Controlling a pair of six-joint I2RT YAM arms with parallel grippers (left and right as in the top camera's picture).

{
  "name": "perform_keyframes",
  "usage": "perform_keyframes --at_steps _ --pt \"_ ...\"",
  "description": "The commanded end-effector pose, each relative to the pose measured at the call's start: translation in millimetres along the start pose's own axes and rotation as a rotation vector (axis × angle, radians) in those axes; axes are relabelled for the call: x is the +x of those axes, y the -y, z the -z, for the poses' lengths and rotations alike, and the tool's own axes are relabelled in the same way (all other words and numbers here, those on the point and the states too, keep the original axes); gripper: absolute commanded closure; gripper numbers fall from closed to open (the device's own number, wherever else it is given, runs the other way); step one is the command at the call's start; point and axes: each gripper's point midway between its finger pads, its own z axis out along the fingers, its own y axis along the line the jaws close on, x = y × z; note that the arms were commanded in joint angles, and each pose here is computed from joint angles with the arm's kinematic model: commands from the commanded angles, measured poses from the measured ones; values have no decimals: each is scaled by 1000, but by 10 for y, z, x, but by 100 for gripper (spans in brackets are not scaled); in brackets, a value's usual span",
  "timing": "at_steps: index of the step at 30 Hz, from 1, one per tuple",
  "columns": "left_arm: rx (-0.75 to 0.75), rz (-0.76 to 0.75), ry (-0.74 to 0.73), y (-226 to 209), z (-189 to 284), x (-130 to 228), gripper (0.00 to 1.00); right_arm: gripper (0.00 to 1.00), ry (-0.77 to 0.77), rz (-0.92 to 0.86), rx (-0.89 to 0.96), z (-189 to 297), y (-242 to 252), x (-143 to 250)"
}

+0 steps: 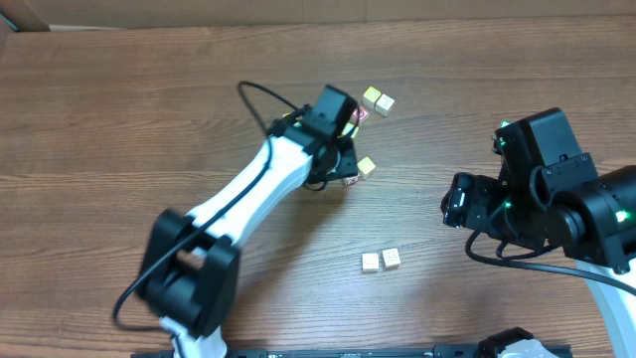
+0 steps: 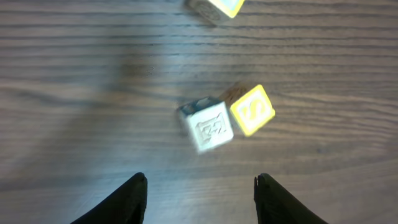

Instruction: Flip 4 blocks

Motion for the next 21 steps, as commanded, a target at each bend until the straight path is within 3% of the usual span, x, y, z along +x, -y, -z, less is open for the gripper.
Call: perform_keyframes --at_steps 1,10,21 --pt "10 -20 -23 186 -172 -66 50 15 23 10 -24 75 -30 -17" --pt "-54 34 -72 142 -468 -95 57 14 19 21 -30 75 -41 -9" --pt "-167 87 -86 -91 -490 -19 60 14 17 36 -32 74 -44 -6"
